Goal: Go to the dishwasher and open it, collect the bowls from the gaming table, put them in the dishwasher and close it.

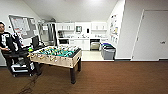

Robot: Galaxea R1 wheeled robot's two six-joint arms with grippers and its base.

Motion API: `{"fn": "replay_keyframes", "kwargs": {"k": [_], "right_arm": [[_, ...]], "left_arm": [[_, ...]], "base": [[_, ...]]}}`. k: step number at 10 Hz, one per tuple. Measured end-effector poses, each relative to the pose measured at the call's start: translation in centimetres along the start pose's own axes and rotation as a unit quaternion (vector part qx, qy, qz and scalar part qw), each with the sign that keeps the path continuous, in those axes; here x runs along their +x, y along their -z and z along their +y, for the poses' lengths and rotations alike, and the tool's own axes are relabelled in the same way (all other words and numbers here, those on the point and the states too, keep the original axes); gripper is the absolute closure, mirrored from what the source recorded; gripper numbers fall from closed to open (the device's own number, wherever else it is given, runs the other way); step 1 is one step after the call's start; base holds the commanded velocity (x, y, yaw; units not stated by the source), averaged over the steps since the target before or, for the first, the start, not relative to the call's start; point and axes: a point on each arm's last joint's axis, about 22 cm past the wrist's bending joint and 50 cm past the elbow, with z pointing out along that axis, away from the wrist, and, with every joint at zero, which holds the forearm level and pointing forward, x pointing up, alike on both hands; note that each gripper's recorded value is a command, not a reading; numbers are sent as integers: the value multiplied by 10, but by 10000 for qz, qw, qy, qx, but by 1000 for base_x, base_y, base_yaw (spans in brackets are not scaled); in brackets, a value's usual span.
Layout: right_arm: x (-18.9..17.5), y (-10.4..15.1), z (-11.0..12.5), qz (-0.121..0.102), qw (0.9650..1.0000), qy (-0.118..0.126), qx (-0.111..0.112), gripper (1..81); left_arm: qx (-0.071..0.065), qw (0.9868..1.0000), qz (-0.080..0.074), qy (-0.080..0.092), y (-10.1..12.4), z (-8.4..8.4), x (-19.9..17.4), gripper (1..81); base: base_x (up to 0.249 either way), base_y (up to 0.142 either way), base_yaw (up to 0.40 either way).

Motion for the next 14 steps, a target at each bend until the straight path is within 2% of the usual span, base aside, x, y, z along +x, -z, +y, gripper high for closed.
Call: {"fn": "replay_keyframes", "kwargs": {"k": [2, 11, 14], "right_arm": [[-2, -3, -8, -7, 10000, 3, 44, 811], [-1, -2, -1, 2, 10000, 30, -27, 811], [-6, -4, -6, -20, 10000, 27, 9, 811]], "left_arm": [[-6, 10000, -11, 4, 0, 1, -2, 811], [-12, 10000, -15, 7, 0, 2, -3, 811], [5, 10000, -17, 5, 0, 0, -4, 811]], "base": [[139, 0, 0], [138, 0, 0], [139, 0, 0]]}}
